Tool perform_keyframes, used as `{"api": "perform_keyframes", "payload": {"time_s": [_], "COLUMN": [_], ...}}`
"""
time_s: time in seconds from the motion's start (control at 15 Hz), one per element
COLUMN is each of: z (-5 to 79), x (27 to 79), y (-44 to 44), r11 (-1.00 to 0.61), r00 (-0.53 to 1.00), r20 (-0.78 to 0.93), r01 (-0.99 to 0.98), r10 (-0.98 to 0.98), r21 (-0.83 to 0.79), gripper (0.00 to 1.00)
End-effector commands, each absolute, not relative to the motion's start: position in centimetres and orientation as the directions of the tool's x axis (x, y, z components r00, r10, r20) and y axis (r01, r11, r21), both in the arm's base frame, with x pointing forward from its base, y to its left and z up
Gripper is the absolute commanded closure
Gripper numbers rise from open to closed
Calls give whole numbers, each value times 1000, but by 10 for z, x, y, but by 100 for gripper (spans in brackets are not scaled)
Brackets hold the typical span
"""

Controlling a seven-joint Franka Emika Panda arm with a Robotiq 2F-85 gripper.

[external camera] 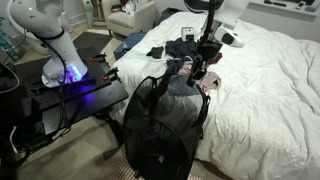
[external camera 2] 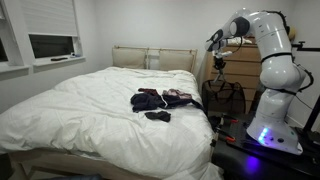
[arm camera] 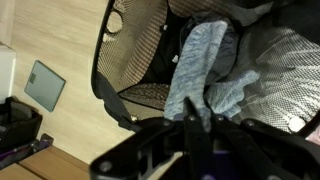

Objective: Put the grey sock in the black bag

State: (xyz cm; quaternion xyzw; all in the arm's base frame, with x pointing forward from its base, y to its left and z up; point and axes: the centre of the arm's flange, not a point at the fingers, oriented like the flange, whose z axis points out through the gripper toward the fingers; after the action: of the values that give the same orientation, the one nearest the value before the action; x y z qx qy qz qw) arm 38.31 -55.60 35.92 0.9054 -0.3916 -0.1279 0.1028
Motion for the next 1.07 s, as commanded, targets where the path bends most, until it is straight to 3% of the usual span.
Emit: {"api": "perform_keyframes", "payload": {"time_s": [0.0,0.07,0.27,0.73,1.0], "z": [359,357,354,361,381], "x": [391,392,393,406,420], "y": [-564,-562,-563,-553,-539], "r11": [-663,-665,-663,-668,-676], "r00": [644,645,638,646,670], "r20": [-178,-183,-194,-190,-145], "r01": [-677,-673,-673,-672,-666], "r10": [-744,-742,-745,-740,-728], "r21": [321,323,329,319,317], "gripper": [98,68,53,0,0]}}
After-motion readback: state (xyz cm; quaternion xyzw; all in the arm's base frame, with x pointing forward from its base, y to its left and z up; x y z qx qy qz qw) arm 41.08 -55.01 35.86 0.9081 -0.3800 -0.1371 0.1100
